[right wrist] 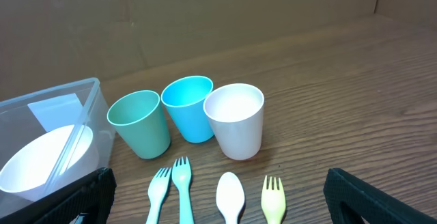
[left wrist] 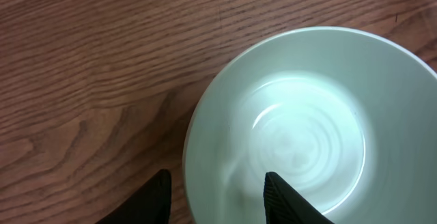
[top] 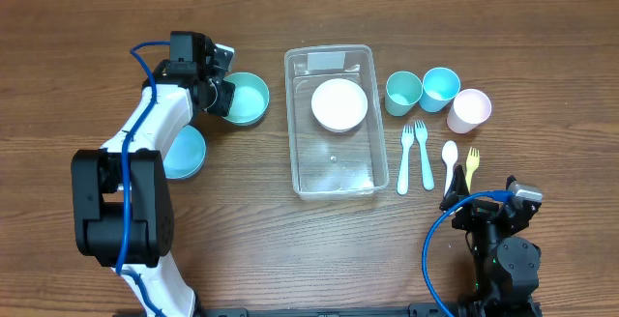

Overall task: Pack container
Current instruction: 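Move the left gripper to the light teal bowl and grasp its rim, then carry the teal bowl over the container and stack it in the white bowl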

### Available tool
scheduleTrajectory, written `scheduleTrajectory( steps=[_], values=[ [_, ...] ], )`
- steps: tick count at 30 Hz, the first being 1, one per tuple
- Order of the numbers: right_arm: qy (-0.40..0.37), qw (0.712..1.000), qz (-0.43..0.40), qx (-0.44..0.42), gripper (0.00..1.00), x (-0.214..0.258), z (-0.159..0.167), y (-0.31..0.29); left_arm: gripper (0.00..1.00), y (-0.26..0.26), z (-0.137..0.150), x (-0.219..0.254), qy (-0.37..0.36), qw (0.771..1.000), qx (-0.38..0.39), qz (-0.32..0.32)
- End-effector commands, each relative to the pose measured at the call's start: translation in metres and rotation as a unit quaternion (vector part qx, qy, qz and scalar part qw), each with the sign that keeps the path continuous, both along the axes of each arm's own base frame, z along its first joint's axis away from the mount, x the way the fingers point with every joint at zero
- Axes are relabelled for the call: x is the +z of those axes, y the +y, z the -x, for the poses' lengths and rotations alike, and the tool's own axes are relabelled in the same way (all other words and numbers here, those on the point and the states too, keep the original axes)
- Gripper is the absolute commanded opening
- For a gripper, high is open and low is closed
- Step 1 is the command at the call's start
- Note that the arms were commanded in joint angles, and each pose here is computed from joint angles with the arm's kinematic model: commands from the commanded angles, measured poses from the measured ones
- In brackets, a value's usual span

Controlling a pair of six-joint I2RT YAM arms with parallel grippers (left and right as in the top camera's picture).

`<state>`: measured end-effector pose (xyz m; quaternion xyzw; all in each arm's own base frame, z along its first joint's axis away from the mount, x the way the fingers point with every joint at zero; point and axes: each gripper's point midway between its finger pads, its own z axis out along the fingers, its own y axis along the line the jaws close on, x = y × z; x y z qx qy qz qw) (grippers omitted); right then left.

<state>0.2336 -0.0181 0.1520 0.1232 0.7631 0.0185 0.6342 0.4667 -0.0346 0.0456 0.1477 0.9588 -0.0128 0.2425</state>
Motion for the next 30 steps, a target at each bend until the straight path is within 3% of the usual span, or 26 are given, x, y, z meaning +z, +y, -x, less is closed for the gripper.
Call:
scheduleTrajectory(
  steps=[1,8,11,13,14,16,18,25,28,30],
  values=[
    [-0.005,1.0,0.0,0.0,1.0,0.002,0.0,0.0,0.46,0.003,0.006,-0.016,0.011,1.0,0.001,-0.001],
    [-0.005,1.0,0.0,0.0,1.0,0.002,0.0,0.0,0.47,0.005,0.008,-0.04,0.028,0.999,0.019,0.004],
    [-0.005,1.0,0.0,0.0,1.0,0.001,0.0,0.0,0.31,0.005,0.005,-0.04,0.023,0.999,0.023,0.006],
    [-0.005,1.0,0.0,0.0,1.0,0.002,0.0,0.0,0.09,0.005,0.004,-0.039,0.021,0.999,0.037,0.013],
    [-0.005,1.0,0.0,0.0,1.0,0.001,0.0,0.0,0.04,0.005,0.002,-0.038,0.018,0.999,0.045,0.018],
    [-0.005,1.0,0.0,0.0,1.0,0.002,0.0,0.0,0.04,0.005,-0.003,-0.033,0.012,0.998,0.056,0.024],
    [-0.005,1.0,0.0,0.0,1.0,0.002,0.0,0.0,0.04,0.004,-0.013,-0.014,0.004,0.997,0.073,0.034],
    [-0.005,1.0,0.0,0.0,1.0,0.002,0.0,0.0,0.04,-0.028,-0.053,0.145,-0.105,0.99,0.069,0.07],
    [-0.005,1.0,0.0,0.0,1.0,0.001,0.0,0.0,0.04,-0.08,-0.046,0.172,-0.105,0.983,0.024,0.146],
    [-0.005,1.0,0.0,0.0,1.0,0.002,0.0,0.0,0.04,-0.123,-0.029,0.168,-0.085,0.984,-0.037,0.151]
  ],
)
